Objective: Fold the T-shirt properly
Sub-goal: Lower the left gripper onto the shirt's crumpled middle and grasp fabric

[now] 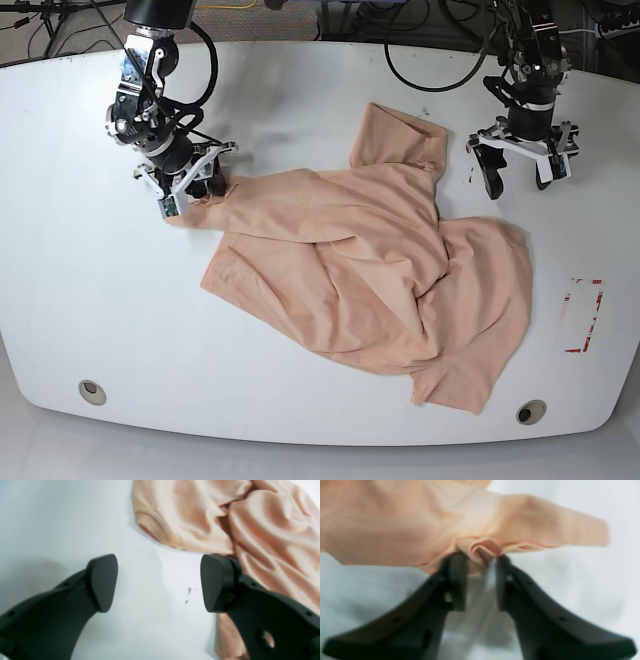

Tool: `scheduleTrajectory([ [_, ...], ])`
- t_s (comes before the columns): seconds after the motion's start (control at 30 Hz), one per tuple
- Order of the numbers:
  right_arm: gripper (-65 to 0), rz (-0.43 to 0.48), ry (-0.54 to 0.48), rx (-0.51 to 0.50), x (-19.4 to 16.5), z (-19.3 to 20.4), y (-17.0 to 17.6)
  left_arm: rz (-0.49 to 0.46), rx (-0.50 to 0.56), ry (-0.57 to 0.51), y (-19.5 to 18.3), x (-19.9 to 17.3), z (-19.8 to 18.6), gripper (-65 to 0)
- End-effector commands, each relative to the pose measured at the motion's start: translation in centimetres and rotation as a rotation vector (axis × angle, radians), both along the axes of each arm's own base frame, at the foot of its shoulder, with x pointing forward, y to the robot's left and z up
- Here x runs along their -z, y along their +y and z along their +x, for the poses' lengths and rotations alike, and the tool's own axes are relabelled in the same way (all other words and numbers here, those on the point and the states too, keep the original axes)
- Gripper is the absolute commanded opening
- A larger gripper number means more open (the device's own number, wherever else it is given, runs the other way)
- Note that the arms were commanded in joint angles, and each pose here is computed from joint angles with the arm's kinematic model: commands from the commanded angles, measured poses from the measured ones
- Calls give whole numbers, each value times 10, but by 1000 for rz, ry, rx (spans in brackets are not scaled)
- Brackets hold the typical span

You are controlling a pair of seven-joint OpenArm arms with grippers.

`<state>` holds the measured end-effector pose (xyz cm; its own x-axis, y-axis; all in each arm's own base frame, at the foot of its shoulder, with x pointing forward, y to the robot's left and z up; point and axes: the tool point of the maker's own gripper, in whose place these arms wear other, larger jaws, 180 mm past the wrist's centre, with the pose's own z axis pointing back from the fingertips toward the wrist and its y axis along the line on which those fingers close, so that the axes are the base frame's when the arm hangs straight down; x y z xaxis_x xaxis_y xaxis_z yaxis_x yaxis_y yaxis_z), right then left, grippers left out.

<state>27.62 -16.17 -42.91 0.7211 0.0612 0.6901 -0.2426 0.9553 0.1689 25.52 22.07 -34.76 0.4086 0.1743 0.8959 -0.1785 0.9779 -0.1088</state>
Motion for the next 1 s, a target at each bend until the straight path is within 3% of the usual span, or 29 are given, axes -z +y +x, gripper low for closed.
scheduleTrajectory([
  [0.0, -596, -20, 37, -19, 5, -6, -1, 12, 3, -54, 2, -13, 6, -171],
  [0.03, -650, -23, 34, -18, 4, -6, -3, 13, 6, -51, 1, -13, 7, -174],
  [0.3, -650, -53, -1, -32, -9, -6, -7, 11, 7, -46, 0, -11, 8, -172],
  [0.57, -650, -113, -97, -96, -45, -6, -5, 5, 4, -40, 1, -7, 8, -170],
  [0.97, -650, -153, -141, -218, -62, -2, 19, -20, 61, -19, -18, 6, 15, -172],
])
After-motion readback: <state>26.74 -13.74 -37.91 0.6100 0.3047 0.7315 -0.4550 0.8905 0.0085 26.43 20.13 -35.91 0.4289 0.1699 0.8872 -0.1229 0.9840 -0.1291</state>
